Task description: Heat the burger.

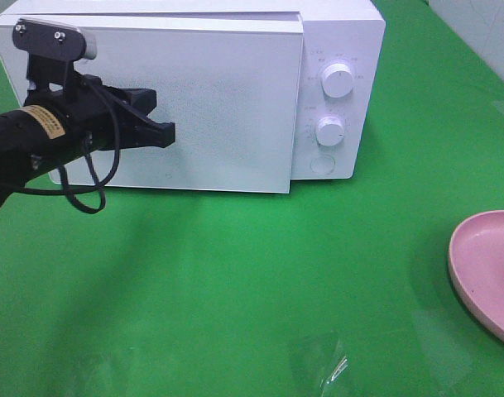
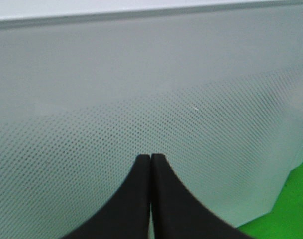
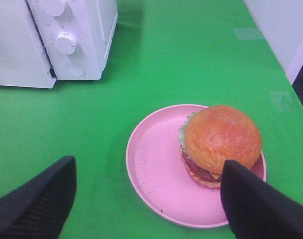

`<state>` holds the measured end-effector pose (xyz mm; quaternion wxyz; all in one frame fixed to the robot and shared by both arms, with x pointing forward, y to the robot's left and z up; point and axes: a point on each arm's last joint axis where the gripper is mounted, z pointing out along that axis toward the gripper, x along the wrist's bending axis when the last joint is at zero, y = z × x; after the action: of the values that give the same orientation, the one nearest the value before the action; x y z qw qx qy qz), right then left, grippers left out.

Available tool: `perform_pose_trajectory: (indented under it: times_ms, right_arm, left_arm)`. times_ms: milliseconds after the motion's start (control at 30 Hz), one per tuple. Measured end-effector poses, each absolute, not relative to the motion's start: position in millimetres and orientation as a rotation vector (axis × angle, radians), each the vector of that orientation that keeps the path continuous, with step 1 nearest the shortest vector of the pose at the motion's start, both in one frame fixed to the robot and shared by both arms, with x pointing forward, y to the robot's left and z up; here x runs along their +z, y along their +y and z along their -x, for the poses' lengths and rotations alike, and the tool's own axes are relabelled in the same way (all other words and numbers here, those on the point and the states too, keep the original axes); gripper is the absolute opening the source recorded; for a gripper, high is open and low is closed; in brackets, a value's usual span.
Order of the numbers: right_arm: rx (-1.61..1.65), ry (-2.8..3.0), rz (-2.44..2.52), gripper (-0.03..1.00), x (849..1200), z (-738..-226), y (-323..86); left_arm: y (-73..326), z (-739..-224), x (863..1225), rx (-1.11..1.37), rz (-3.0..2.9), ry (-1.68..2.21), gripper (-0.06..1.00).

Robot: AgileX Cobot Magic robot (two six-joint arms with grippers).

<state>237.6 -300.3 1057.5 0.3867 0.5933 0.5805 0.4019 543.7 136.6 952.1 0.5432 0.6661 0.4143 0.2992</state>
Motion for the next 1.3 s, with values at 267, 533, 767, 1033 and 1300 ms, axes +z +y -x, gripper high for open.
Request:
perform_pose_trajectory:
  times_ms: [267,533,767,1033,1300]
  right_arm:
    - [1.023,1.478,-1.51,0.76,1058,-238,-300]
    - [1.024,1.478,-1.511,0.76,1058,-238,-300]
    - [1.024,1.478,-1.511,0.76,1058,-238,-300]
    - [1.024,1.478,-1.511,0.76,1058,-238,-300]
    - [1.024,1.478,-1.511,0.76,1058,-238,-300]
  left_arm:
    - [115,-561,956,0.719,-1.569,0.984,0.0]
    - [92,-574,953,0.685,-1.64,0.954,0.0]
    - [80,-582,955,0.681,-1.674,0.914,0.0]
    - [75,-588,953,0.713,-1.701,0.924,0.0]
    - [79,-581,961,0.675,-1.708,0.998,0.0]
